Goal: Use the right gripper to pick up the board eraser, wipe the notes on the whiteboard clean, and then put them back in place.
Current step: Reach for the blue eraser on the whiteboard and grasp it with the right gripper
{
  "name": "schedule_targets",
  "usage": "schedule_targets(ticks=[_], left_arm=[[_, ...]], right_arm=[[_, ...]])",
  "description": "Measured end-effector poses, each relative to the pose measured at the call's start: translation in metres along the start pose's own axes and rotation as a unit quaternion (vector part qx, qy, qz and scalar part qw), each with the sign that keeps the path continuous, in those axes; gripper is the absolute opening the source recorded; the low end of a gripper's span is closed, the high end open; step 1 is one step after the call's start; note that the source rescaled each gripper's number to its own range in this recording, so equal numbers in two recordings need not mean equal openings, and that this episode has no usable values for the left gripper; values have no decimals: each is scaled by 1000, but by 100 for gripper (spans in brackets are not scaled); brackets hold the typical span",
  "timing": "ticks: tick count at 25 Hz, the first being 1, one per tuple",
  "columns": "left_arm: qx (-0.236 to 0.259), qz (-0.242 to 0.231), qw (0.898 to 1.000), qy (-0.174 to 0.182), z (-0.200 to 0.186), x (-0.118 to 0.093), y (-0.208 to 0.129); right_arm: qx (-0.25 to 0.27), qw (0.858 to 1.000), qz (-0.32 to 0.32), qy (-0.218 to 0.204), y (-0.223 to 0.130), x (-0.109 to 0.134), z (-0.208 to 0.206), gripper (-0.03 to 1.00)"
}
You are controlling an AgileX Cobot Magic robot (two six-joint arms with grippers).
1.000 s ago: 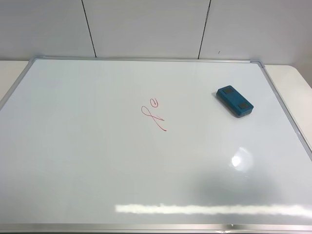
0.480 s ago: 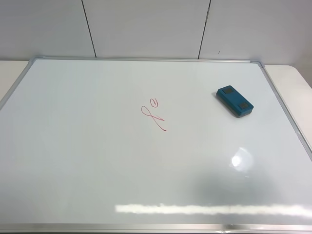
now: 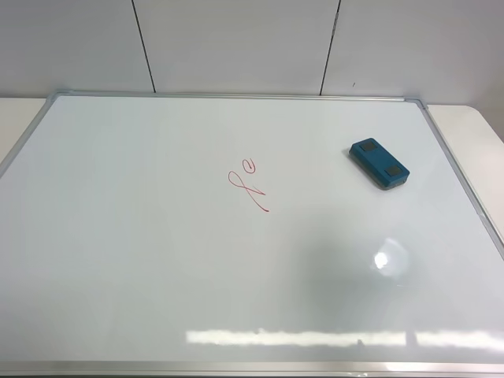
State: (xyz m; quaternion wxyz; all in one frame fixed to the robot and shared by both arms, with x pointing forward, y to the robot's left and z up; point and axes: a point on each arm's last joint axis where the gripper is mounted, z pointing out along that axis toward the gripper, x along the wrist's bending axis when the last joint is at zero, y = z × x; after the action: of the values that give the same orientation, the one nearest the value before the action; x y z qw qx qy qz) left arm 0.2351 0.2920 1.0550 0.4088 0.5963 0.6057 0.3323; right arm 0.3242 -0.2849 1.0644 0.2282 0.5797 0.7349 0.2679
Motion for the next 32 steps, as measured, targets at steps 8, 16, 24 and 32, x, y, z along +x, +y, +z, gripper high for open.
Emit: schedule_targets(ticks=[8,16,24,32], left_arm=[[0,0,1000,0,0,0,0],[0,0,1000,0,0,0,0],[0,0,1000,0,0,0,0],[0,0,1000,0,0,0,0]], right_arm=[[93,995,-39,22,73,-16,82,86],[120,987,-83,71,165,-18,133,97],[172,975,-102,101,200,-7,205,100],[257,955,-107,100,176,-10,268,100]])
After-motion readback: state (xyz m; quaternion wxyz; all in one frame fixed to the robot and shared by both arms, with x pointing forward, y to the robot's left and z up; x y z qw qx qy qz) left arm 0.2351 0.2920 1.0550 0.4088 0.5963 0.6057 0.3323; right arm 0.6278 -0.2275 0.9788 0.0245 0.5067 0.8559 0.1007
